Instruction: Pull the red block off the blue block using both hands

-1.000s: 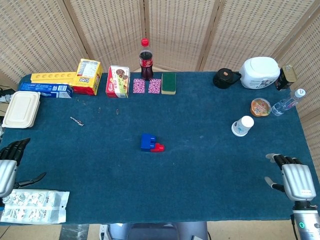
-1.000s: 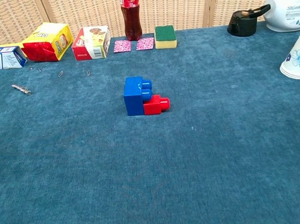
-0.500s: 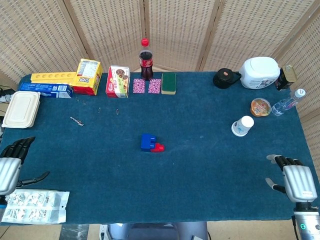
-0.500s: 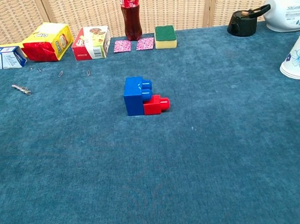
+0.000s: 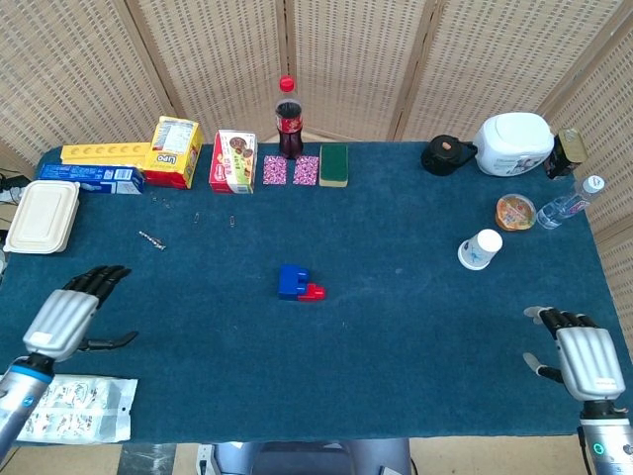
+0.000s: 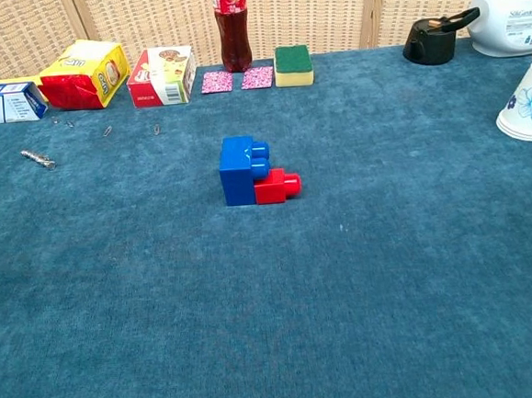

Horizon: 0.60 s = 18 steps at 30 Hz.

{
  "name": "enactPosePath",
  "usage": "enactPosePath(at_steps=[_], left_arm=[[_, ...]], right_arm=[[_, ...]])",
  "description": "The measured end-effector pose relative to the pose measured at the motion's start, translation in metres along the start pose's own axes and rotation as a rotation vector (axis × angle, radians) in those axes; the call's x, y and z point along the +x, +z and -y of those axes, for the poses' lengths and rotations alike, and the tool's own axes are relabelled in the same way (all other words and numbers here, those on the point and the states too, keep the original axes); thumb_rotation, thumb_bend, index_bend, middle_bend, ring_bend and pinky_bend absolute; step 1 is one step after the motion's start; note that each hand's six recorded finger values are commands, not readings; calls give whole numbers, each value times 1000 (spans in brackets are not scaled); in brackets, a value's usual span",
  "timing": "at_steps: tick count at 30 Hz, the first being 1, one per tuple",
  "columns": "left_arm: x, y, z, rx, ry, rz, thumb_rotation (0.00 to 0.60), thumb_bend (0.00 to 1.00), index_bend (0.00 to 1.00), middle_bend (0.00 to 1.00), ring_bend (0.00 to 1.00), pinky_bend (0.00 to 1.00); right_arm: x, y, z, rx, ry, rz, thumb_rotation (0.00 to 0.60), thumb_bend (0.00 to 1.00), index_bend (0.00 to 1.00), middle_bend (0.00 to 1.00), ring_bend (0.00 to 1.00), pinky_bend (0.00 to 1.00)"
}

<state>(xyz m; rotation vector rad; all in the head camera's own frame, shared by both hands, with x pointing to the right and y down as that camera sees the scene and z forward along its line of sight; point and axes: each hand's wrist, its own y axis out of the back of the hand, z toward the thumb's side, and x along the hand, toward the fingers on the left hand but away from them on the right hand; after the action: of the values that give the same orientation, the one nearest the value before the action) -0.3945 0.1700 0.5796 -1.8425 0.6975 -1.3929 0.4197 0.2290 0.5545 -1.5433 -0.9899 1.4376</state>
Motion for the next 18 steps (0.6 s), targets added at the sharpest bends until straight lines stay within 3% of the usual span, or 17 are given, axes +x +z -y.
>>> enactPosePath(at_steps=[7,18], left_arm=[[51,54,-13,93,-38,130,312,223,147,163,138,250],[115,132,-12,123,-111,247,308,230,179,163,155,279]], right_arm=[[5,-2,0,-18,-7,-5,600,202,341,438,462,446],[11,-12,-5,-35,-17,-4,600,202,341,438,462,446]])
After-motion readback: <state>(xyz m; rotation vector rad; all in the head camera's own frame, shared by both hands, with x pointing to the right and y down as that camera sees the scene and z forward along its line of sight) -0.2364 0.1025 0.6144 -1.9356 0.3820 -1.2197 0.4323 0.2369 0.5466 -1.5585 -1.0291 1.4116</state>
